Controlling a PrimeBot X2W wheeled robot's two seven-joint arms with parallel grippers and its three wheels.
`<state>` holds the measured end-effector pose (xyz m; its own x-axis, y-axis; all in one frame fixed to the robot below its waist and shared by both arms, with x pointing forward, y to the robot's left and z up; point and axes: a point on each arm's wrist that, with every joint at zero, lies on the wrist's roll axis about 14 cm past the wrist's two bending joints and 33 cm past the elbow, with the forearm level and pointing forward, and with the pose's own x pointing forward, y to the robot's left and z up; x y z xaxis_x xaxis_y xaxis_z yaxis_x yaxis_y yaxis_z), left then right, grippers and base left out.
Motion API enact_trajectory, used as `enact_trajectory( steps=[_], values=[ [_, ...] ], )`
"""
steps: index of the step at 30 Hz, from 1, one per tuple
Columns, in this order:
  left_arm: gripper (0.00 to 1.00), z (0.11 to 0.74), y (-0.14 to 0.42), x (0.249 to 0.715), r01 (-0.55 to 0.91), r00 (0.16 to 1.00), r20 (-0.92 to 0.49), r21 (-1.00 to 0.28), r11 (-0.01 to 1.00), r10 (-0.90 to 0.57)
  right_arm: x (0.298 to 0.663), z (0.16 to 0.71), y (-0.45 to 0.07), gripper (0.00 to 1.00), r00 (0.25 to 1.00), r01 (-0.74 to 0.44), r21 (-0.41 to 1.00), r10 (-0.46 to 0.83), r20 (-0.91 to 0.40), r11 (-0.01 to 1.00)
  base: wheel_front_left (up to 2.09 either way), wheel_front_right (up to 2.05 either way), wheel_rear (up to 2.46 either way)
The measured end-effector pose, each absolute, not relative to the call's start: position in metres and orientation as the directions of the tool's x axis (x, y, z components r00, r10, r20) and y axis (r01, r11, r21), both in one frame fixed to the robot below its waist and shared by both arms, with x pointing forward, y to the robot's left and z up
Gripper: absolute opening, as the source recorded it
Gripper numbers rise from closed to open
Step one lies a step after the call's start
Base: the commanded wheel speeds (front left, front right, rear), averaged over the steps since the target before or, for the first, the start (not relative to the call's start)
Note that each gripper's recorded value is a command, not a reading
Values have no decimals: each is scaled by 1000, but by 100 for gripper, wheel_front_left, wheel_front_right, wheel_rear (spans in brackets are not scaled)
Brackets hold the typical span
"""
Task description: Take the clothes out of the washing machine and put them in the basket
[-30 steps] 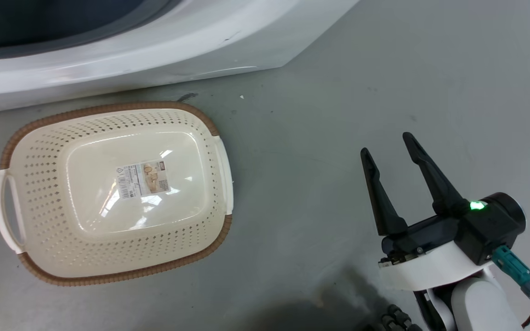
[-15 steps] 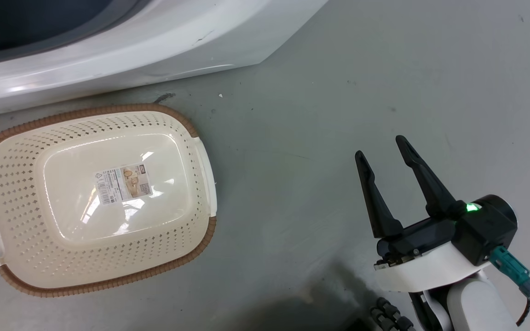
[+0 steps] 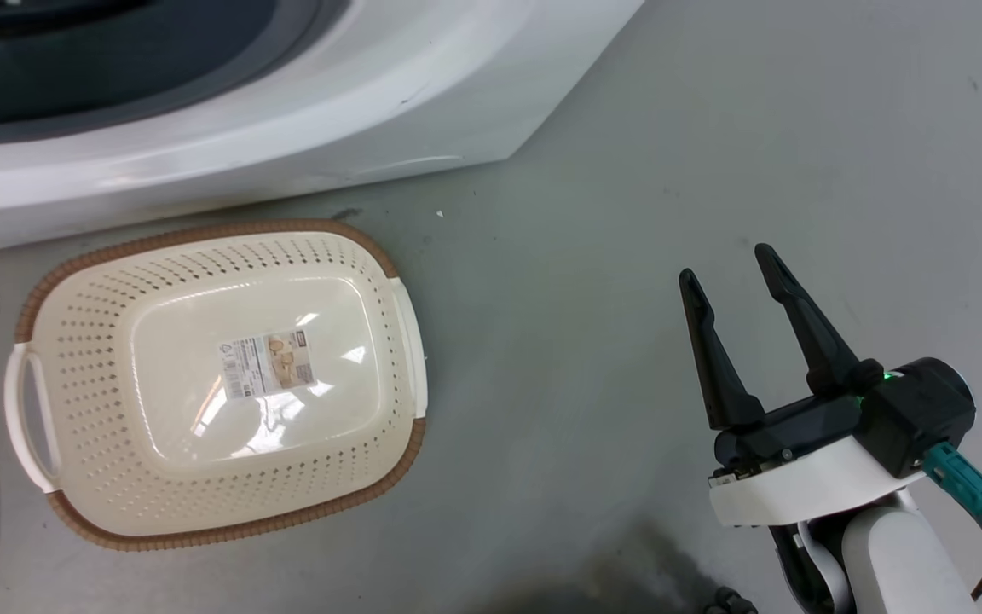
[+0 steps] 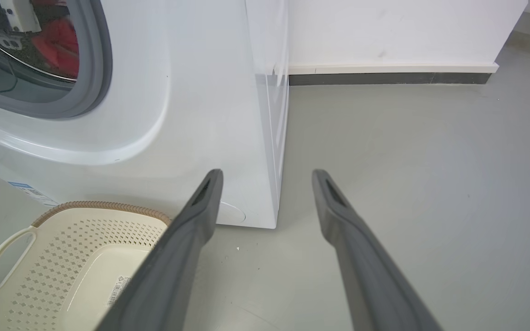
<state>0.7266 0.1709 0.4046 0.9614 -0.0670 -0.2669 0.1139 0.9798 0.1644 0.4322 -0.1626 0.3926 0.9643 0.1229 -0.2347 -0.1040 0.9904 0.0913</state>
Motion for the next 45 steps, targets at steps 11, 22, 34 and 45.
enact_trajectory(
  steps=[11,22,34,45],
  values=[
    [0,453,172,691,87,992,-104,106,991,-76,420,425,-162,100,978,-103,100,119,-174,990,0,0,0],
    [0,496,171,631,93,996,-9,50,994,-93,388,459,-167,100,988,-79,109,92,-122,991,0,0,0],
    [0,555,169,558,104,986,130,20,994,-105,357,500,-161,100,994,-102,116,107,-33,988,0,0,0],
    [0,597,172,497,94,957,276,-6,996,-89,345,521,-144,100,987,-159,119,158,16,980,0,0,0]
  ],
)
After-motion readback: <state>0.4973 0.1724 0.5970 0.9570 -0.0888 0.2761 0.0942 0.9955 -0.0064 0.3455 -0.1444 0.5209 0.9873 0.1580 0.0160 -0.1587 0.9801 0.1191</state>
